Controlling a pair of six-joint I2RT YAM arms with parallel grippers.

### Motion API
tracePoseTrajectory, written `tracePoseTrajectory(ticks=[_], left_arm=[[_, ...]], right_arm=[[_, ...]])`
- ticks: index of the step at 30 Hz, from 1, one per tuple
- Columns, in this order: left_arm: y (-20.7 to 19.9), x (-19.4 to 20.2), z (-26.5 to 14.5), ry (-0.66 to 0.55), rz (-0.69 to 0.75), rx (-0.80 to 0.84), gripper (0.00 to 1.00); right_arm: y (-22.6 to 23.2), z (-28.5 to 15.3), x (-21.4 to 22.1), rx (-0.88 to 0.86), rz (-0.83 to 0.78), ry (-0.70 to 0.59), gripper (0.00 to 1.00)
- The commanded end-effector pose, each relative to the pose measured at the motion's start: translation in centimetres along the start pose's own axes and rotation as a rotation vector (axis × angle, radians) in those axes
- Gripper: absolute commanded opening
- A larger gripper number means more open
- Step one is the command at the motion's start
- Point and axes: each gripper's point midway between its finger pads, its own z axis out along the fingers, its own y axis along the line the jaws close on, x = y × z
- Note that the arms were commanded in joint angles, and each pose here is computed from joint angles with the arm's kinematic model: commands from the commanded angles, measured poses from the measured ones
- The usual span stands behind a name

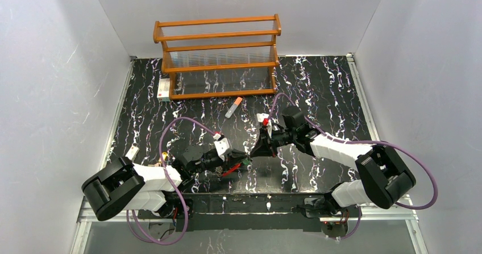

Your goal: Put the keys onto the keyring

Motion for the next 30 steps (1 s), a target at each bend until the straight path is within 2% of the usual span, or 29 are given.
tracePoseTrajectory(ticks=[1, 21, 30], left_arm=[[-0.4, -1.6, -0.2, -0.062, 0.011, 0.010, 0.00], [-0.1, -2.2, -0.4, -0.082, 0.020, -0.009, 0.00], [-0.1, -2.3, -0.3, -0.090, 0.017, -0.009, 0.00]], right_arm=[[-0.2, 0.0, -0.5, -0.002, -0.020, -0.012, 0.01], [-0.7, 0.7, 2.5, -0.031, 0.088, 0.060, 0.01], [-0.8, 1.5, 2.4, -0.074, 0.117, 0.046, 0.01]])
